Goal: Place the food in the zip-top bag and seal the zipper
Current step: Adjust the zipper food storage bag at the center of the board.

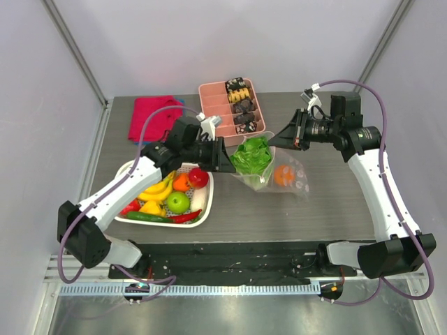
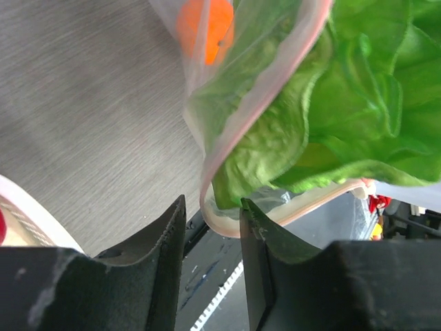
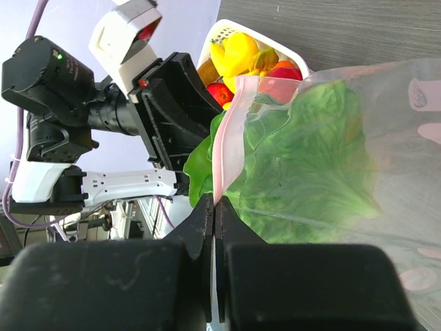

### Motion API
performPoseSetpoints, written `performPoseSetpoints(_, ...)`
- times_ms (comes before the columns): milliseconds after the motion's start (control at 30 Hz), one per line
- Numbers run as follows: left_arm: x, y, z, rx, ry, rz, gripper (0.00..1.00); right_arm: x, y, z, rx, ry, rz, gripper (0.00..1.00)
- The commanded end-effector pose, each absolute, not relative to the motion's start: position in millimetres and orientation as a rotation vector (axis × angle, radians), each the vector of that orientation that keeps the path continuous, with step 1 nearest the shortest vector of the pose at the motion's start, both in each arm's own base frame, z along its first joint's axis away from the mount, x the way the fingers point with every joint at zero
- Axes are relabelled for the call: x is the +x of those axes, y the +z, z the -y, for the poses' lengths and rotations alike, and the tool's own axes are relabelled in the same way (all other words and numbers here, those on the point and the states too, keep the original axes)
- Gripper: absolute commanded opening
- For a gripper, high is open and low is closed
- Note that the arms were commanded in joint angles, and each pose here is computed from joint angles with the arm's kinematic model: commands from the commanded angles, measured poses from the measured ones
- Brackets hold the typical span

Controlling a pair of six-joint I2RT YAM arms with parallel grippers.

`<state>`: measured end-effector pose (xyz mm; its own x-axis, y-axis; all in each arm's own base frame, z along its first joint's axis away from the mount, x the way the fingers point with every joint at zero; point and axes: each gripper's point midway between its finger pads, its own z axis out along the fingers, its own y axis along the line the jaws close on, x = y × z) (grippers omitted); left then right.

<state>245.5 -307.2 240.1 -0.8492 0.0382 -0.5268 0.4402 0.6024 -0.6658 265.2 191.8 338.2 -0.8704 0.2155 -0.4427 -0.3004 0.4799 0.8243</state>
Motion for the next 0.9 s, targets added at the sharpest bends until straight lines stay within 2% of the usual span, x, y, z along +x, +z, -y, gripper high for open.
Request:
performPoseSetpoints(0,249,244,317,0.390,-1.224,-2.353,0.32,256,361,-195,-0.137,1.421,-2.150,0.01)
performPoseSetpoints(67,248,241,315,0.402,-1.214,-2.369,0.29,257,362,-195,-0.139,1.414,-2.145,0.01)
performPoseSetpoints(167,246,249,313,0.454,-1.198,-2.358,0.15,257,360,-194,-0.143,1.405,-2.147,0.01)
performPoseSetpoints(200,244,255,312,0.473,-1.203,-2.353,0.07,257,359,-193,-0.148,1.393,-2.148,0.01)
performPoseSetpoints(267,238,275,312,0.533,-1.221,-2.303,0.00,257,355,-190,-0.141,1.346,-2.167,0.01)
performPoseSetpoints(500,218,329,312,0.741,-1.262,-2.184,0.00,252,345,-173,-0.202,1.148,-2.188,0.01)
performPoseSetpoints(700,194,373,316,0.929,-1.324,-2.055,0.00,236,365,-172,-0.250,1.148,-2.157,0.01)
performPoseSetpoints(867,198,365,311,0.944,-1.252,-2.075,0.00,230,360,-171,-0.250,1.149,-2.173,0.01)
